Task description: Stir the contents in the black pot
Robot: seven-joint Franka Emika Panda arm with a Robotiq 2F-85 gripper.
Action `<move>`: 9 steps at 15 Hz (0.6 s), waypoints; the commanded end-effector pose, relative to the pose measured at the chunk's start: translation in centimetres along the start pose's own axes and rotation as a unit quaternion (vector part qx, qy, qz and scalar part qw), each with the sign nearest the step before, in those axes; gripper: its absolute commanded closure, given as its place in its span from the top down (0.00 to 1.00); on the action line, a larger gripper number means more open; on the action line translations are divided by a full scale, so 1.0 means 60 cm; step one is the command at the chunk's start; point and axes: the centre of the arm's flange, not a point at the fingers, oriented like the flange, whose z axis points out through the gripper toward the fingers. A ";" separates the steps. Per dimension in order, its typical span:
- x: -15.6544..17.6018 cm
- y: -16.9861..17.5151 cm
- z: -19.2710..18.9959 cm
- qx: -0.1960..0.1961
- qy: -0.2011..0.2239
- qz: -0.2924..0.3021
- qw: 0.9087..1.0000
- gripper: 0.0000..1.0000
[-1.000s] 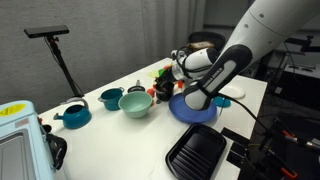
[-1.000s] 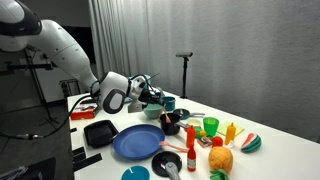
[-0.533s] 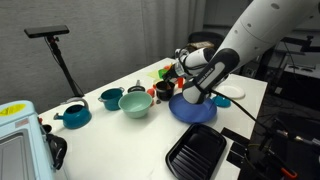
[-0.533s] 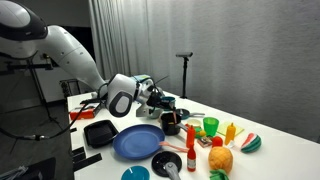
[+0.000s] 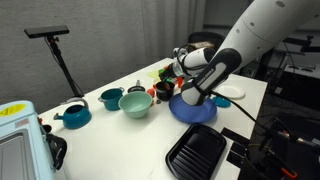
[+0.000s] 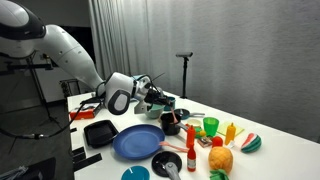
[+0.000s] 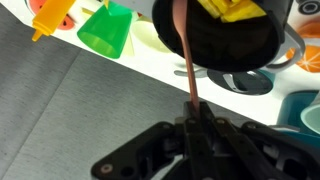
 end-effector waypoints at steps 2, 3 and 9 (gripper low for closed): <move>0.049 0.012 -0.047 0.003 0.025 -0.004 1.000 0.02; 0.047 0.013 -0.052 0.009 0.018 0.000 1.000 0.02; 0.024 -0.002 -0.066 0.048 0.010 0.051 0.998 0.02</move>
